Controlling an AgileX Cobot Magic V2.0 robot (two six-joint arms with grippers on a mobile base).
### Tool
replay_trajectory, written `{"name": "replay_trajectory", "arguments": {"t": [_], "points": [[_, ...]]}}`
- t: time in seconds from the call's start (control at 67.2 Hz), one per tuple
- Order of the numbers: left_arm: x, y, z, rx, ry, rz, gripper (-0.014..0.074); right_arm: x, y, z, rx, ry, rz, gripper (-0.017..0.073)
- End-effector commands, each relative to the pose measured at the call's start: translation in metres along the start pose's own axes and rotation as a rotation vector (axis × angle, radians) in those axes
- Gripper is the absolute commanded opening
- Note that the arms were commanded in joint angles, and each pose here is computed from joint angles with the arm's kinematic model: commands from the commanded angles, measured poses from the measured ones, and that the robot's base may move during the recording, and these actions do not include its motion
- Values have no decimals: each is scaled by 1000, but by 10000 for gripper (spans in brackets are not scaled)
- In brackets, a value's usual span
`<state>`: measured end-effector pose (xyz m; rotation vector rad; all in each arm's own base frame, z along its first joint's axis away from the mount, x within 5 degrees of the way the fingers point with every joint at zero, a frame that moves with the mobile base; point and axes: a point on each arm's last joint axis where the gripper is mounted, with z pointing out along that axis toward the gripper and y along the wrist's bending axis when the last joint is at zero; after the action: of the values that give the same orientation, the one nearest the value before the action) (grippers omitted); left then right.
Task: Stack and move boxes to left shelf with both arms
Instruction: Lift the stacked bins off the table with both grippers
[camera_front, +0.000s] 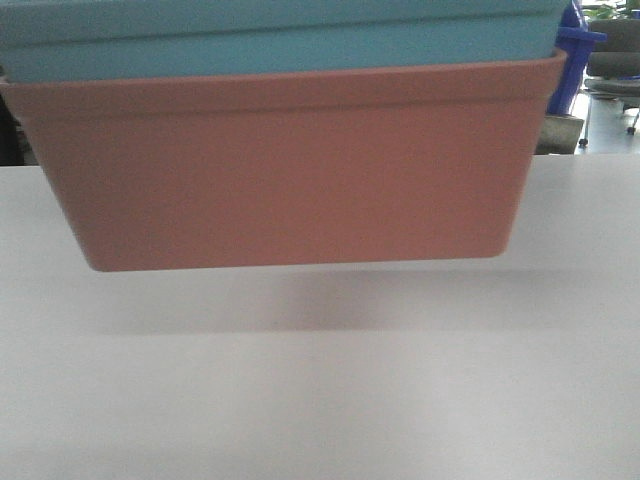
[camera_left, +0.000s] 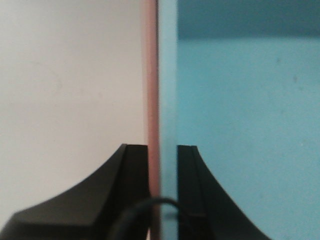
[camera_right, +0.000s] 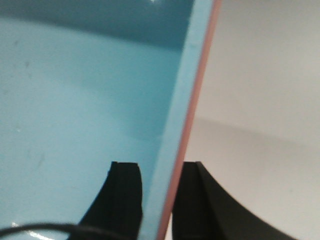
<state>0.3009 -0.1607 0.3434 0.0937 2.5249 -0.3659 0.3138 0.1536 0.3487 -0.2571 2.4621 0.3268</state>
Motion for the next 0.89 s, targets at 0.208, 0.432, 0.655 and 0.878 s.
{"name": "replay_trajectory", "arguments": {"t": [0.208, 0.432, 0.655, 0.878], "points": [[11, -44, -37, 67, -168, 82, -3, 9, 27, -38, -61, -186, -82, 55], [13, -61, -37, 106, -232, 47, -3, 10, 51, -31, -135, -231, -88, 55], [14, -65, -22, 106, -203, 38, -3, 8, 61, -26, -175, -268, -62, 55], [12, -70, -19, 160, -218, 13, -3, 9, 64, -19, -179, -258, -67, 55]]}}
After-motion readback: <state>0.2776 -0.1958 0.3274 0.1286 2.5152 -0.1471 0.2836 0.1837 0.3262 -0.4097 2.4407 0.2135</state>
